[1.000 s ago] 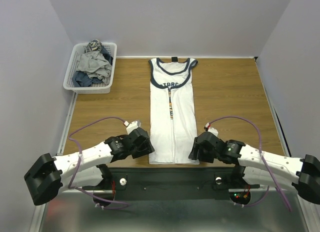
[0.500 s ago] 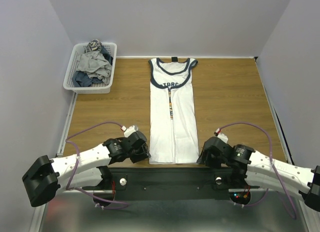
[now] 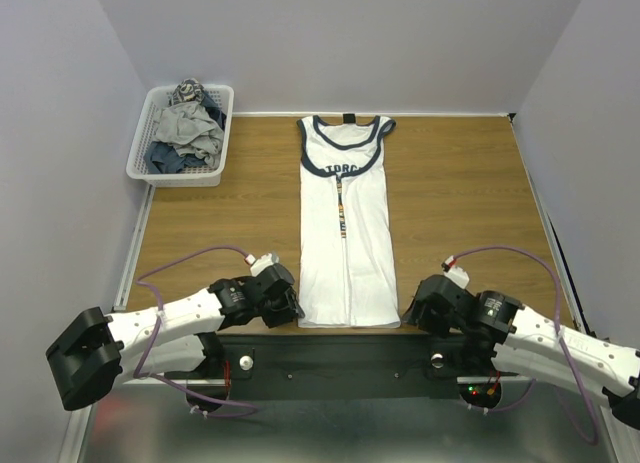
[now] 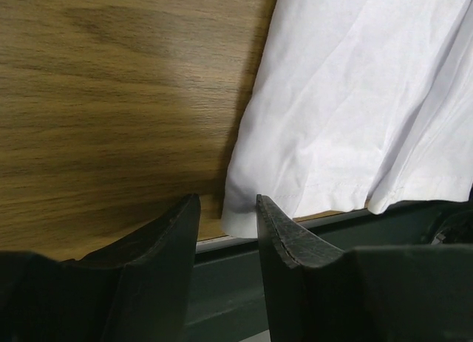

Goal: Fold and stack the tank tops
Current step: Fold the tank top

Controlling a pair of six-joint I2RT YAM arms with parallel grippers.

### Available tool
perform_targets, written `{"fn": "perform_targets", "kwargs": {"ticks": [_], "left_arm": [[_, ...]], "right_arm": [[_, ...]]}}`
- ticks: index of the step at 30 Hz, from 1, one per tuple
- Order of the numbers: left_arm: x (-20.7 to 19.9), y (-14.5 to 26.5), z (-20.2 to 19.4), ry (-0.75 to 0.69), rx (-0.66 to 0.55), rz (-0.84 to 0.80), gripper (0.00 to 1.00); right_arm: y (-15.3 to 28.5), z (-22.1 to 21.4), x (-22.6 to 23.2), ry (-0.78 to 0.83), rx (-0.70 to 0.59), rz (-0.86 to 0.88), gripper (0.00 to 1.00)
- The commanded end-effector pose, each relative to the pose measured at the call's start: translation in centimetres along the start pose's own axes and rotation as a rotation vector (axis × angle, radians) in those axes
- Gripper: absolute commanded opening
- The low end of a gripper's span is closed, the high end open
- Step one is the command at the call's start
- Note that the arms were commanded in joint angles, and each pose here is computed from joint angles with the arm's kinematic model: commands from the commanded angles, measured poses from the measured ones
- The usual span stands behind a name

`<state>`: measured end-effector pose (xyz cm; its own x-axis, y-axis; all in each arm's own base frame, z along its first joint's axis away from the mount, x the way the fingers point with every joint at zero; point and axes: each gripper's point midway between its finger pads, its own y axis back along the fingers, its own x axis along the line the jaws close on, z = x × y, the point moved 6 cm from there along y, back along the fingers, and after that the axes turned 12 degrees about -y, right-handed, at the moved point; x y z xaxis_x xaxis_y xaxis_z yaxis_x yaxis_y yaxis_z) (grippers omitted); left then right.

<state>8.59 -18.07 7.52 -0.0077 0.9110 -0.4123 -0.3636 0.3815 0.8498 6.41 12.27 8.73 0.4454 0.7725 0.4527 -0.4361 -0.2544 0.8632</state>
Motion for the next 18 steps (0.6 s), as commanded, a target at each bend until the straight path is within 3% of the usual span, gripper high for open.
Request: {"fn": "perform_targets", "kwargs": {"ticks": [1, 18], "left_arm": [[0.0, -0.1, -0.2, -0.005, 0.000, -0.014, 0.47], [0.7, -0.5, -0.8, -0.001, 0.013, -0.002, 0.45]], "right_arm": [[0.9, 0.9, 1.3, -0.021, -0.061, 0.022, 0.57], [-2.1, -0.4, 2.2, 0.026, -0.003, -0.001, 0.52]]}}
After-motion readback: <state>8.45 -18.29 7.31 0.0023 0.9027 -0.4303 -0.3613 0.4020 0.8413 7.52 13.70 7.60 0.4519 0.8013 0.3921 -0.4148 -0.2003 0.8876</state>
